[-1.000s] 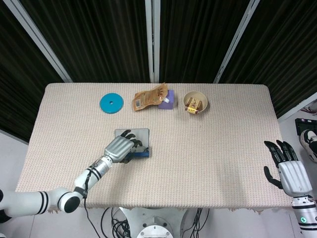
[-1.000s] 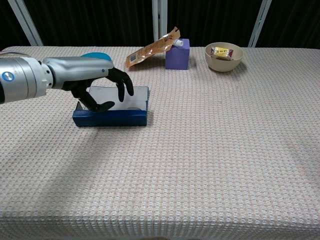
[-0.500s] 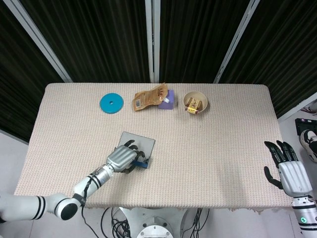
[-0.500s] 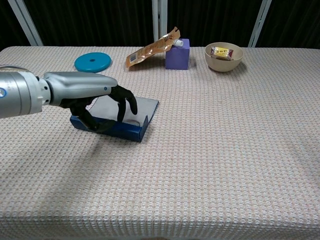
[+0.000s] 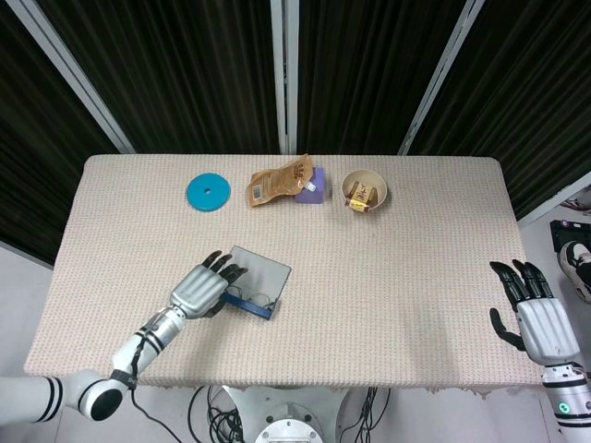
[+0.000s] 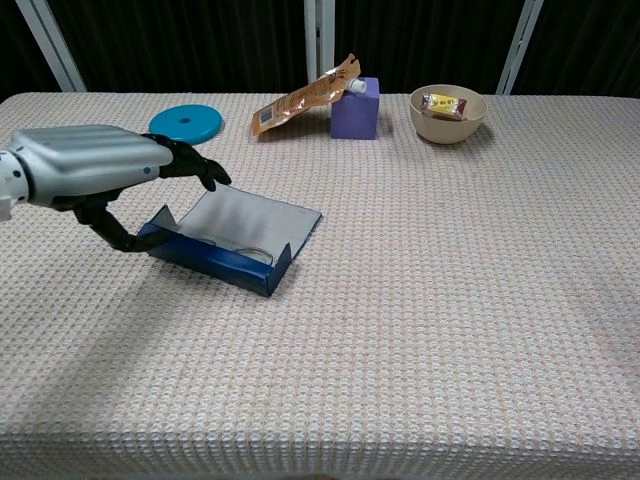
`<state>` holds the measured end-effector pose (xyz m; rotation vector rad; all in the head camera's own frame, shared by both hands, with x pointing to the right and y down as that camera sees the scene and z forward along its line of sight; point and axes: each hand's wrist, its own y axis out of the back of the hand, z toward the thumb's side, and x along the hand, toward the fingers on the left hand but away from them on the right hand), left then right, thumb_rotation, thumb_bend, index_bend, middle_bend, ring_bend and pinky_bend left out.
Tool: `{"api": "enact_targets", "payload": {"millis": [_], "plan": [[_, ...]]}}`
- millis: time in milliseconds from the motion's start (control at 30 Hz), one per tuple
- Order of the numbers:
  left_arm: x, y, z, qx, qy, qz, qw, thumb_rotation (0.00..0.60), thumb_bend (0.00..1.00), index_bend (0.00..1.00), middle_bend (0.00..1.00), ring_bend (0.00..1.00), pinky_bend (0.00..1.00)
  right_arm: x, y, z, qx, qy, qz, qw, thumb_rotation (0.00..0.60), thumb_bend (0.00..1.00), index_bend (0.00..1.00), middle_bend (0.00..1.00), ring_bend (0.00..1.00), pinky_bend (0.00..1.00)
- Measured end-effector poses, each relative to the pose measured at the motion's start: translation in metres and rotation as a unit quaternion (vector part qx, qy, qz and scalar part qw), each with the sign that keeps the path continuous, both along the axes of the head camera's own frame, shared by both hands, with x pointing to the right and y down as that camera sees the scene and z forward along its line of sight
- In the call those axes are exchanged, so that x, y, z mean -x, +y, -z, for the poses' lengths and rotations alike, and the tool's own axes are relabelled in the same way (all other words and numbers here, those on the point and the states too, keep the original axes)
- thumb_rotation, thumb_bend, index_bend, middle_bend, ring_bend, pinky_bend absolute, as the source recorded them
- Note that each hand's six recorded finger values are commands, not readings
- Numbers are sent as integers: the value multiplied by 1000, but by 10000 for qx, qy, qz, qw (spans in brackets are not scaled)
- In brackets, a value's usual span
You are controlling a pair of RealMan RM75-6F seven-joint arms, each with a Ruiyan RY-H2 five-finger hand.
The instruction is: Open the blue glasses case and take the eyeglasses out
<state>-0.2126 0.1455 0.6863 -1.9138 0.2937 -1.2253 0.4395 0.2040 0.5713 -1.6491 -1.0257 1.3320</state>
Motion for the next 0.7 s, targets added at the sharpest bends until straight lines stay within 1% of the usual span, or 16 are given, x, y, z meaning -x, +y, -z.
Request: {"api": "enact_targets", "payload": {"millis": [133,300,467,600,700], "plan": [[5,1,-8,-98,-194,-61,9997,600,265,44,49,0,0,0,0,2,-26,1,11,10000,600,447,0,133,0,0],[7,-5,-17,-237,-338,-48,9991,600,203,35,28,0,0,0,0,3,-35,1,0,10000,600,447,0,133,0,0],[2,-20,-26,-416,-354,35,9985,600,174,35,28,0,0,-3,1,3,-33,7,-34,10000,600,447,0,133,0,0],[-14,-38,-29,-554,-228,66,9982,600,162,35,28,0,0,-7,4,4,-37,19,-101,9999,600,447,0,133,0,0],[-29,-52,-32,-588,-142,56,9982,600,156,35,29,0,0,-11,6,4,-44,28,-158,9999,600,447,0,133,0,0]]}}
